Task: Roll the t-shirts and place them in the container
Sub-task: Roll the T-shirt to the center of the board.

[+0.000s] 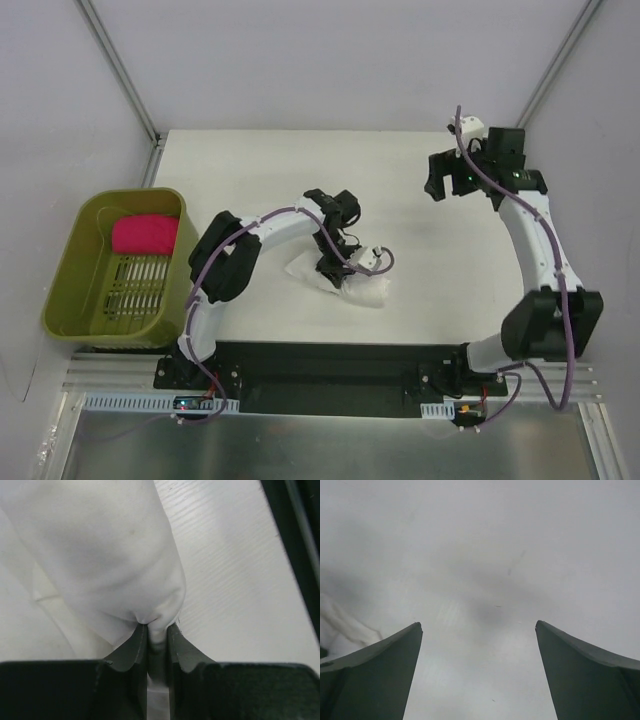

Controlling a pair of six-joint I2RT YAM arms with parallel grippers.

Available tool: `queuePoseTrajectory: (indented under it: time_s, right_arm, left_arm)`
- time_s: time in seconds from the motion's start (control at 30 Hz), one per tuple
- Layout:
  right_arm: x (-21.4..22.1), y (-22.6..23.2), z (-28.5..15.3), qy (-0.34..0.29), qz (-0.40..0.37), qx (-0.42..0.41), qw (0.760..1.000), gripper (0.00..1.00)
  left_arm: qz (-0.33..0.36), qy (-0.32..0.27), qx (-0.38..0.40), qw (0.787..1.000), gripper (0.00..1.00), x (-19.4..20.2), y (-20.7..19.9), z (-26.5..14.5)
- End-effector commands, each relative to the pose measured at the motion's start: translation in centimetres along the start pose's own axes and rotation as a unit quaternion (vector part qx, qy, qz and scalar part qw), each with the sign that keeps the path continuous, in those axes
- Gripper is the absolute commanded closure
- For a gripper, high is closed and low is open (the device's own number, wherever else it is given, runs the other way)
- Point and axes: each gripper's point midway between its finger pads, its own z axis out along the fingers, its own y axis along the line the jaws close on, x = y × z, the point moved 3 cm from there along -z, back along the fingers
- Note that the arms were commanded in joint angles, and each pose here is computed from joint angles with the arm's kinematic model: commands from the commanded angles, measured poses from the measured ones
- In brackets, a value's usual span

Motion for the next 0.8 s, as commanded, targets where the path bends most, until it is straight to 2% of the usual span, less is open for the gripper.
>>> queuePoseTrajectory:
  time_s: [0.0,0.1,0.17,0.2,0.23,0.27,0.3,0.33,0.37,0.4,0.43,0.5,0.53,0.57,0.63,0.67,0.73,0.77]
  right_arm:
    - [-1.6,-2.0,-6.3,-0.08,-0.108,0.16,0.978,0.04]
    - [-0.5,-1.8,-7.8,-0.099,-0.128,0.188,0.969,0.04]
    - [2.2,-2.2,-7.0,-0.079,-0.014,0.198,0.977,0.04]
    - [4.1,1.3,-6.0,-0.049,0.022,0.061,0.997,0.04]
    - [5.4,3.1,-5.5,-0.031,0.045,-0.037,0.998,0.01]
    - [6.4,4.1,-6.0,-0.032,0.039,-0.111,0.992,0.17]
    - [8.1,6.9,-6.3,-0.019,0.057,-0.2,0.978,0.22]
    - [9.0,8.0,-6.9,-0.018,0.03,-0.21,0.977,0.24]
    - [10.0,9.4,-7.0,-0.016,-0.054,-0.219,0.974,0.24]
    - [12.9,9.8,-6.5,0.011,-0.095,-0.209,0.973,0.23]
    - [14.1,10.4,-6.5,0.013,-0.148,-0.206,0.967,0.21]
    - [15.2,12.1,-7.0,-0.019,-0.298,-0.196,0.934,0.15]
    - [16.8,12.7,-6.6,-0.016,-0.325,-0.206,0.923,0.09]
    - [17.1,14.0,-6.6,-0.028,-0.364,-0.223,0.904,0.06]
    - [17.3,15.0,-6.0,-0.032,-0.403,-0.239,0.883,0.0]
    - [17.4,16.2,-5.7,-0.031,-0.422,-0.259,0.868,0.04]
    - [17.6,17.5,-4.6,-0.018,-0.444,-0.293,0.847,0.04]
    - [17.3,17.9,-4.2,-0.017,-0.448,-0.3,0.842,0.04]
  left_arm:
    - [-0.22,-0.014,0.18,0.959,0.93,0.1,-6.8,1.2]
    - [-0.3,-0.054,0.198,0.932,0.93,-0.9,-5.5,0.7]
    - [-0.357,-0.112,0.201,0.905,0.93,-1.7,-4.2,-0.4]
    - [-0.371,-0.124,0.203,0.897,0.93,-1.5,-3.7,-0.4]
    - [-0.38,-0.145,0.197,0.892,0.92,-1.4,-3.0,-0.9]
    - [-0.391,-0.149,0.193,0.888,0.91,-1.3,-2.5,-1.1]
    - [-0.396,-0.152,0.19,0.886,0.9,-1.1,-2.2,-1.1]
    - [-0.399,-0.158,0.188,0.883,0.89,-1.0,-2.0,-1.2]
    - [-0.4,-0.167,0.185,0.882,0.88,-0.9,-1.7,-1.4]
    - [-0.401,-0.169,0.184,0.882,0.87,-0.7,-1.7,-1.4]
    - [-0.398,-0.168,0.181,0.883,0.86,-0.7,-1.7,-1.4]
    - [-0.39,-0.166,0.177,0.888,0.83,-0.3,-1.9,-1.2]
    - [-0.388,-0.167,0.174,0.889,0.83,-0.2,-1.9,-1.2]
    - [-0.387,-0.165,0.172,0.891,0.82,0.0,-1.9,-1.0]
    - [-0.387,-0.165,0.171,0.891,0.81,0.1,-2.0,-1.0]
    - [-0.389,-0.164,0.172,0.89,0.81,0.1,-2.0,-0.9]
    - [-0.388,-0.165,0.17,0.891,0.8,0.1,-2.0,-0.8]
    - [-0.39,-0.165,0.171,0.89,0.8,0.2,-2.1,-0.8]
